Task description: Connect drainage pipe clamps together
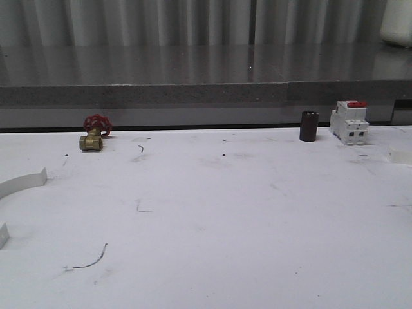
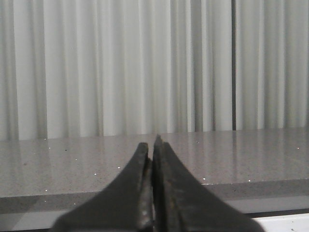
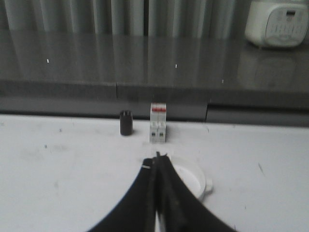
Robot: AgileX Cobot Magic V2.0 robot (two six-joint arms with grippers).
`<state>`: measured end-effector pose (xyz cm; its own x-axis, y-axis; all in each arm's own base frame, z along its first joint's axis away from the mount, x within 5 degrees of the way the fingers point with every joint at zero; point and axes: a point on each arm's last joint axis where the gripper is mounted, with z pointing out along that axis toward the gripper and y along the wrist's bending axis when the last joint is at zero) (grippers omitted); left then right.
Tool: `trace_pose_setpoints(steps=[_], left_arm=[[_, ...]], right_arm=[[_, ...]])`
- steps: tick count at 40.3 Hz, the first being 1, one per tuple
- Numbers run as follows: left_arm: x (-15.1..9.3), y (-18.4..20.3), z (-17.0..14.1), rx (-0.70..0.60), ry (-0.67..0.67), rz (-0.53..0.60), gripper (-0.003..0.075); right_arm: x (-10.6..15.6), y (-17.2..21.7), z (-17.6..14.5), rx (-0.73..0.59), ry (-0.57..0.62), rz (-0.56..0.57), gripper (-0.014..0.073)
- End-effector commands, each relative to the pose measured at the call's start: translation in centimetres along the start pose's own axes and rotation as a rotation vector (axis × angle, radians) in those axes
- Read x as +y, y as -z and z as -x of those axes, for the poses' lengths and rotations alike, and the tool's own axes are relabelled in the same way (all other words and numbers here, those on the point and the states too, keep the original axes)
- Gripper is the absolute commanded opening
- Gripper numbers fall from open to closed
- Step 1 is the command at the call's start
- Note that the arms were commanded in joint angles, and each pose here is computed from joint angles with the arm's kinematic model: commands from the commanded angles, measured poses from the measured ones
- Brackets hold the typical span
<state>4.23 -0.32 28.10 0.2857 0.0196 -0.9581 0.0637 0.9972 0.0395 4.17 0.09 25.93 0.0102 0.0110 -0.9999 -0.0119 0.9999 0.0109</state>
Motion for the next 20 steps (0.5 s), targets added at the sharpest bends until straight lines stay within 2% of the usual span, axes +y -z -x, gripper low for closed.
trace_pose_setpoints(steps=[1,5,9,14,20], left_arm=[[0.2,-1.4,3.6,0.047,-0.002,0.001,-0.002],[0.2,-3.6,4.3,0.175,-0.033,-0.002,-0.002],[0.4,-5.7,4.2,0.26,-0.104,-0.004,-0.002],[0.4,-6.5,4.2,0.284,-0.099,-0.006,-0.002],[0.4,-6.6,4.2,0.29,-0.099,-0.006,-0.0013]], right_arm=[[0.0,0.3,4.8,-0.079,0.003,-0.005,-0.007],[0.1,-1.1,7.4,-0.019,0.003,-0.004,-0.007],[0.1,-2.8,8.5,0.065,0.002,-0.004,-0.007],[0.1,-3.8,8.4,0.132,0.002,-0.003,-0.007],[0.1,-3.8,8.2,0.147,0.002,-0.003,-0.0069]])
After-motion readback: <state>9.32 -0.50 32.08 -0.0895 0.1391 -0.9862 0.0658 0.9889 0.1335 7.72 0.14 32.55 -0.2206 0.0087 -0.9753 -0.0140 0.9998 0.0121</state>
